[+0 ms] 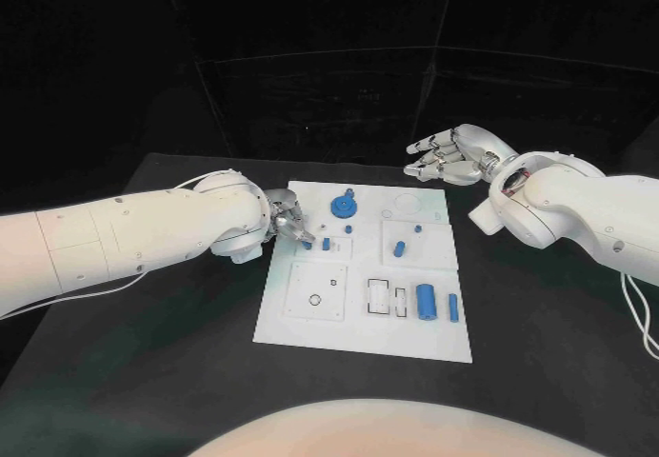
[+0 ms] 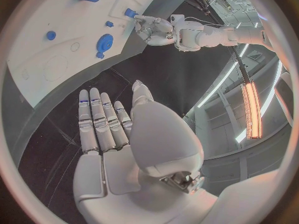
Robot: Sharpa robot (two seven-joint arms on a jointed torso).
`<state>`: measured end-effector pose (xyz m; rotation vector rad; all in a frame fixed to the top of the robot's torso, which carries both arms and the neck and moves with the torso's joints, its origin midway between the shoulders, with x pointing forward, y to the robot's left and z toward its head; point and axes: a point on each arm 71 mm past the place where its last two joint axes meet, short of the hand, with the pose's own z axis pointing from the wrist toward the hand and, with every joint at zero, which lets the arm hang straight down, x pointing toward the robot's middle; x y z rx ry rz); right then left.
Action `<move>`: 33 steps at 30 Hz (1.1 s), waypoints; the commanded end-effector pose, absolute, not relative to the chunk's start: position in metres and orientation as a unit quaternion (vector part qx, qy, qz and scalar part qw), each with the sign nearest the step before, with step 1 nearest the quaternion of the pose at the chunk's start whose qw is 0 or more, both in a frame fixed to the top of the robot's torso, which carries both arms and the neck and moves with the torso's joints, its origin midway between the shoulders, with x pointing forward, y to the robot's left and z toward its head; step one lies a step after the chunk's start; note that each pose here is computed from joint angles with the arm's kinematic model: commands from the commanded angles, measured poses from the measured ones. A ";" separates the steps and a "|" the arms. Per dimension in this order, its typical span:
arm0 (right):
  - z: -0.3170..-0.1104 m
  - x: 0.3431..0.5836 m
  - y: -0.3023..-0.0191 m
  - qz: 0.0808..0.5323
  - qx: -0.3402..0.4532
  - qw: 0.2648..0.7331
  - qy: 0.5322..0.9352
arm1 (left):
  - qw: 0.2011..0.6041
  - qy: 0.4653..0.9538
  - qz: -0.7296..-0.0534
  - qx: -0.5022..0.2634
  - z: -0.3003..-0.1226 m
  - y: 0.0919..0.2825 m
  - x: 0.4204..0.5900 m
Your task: Assemble the parts on the task board
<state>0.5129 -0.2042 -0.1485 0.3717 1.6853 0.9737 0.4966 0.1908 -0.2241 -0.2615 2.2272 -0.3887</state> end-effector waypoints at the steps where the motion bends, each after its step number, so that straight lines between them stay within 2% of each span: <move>1: -0.147 0.513 -0.202 0.418 0.151 0.542 0.713 | 0.429 0.885 -0.150 -0.101 -0.223 0.190 0.497; 15: -0.147 0.512 -0.199 0.420 0.149 0.541 0.713 | 0.411 0.898 -0.131 -0.091 -0.228 0.191 0.497; 33: -0.148 0.512 -0.198 0.422 0.146 0.538 0.715 | 0.406 0.902 -0.121 -0.079 -0.228 0.193 0.496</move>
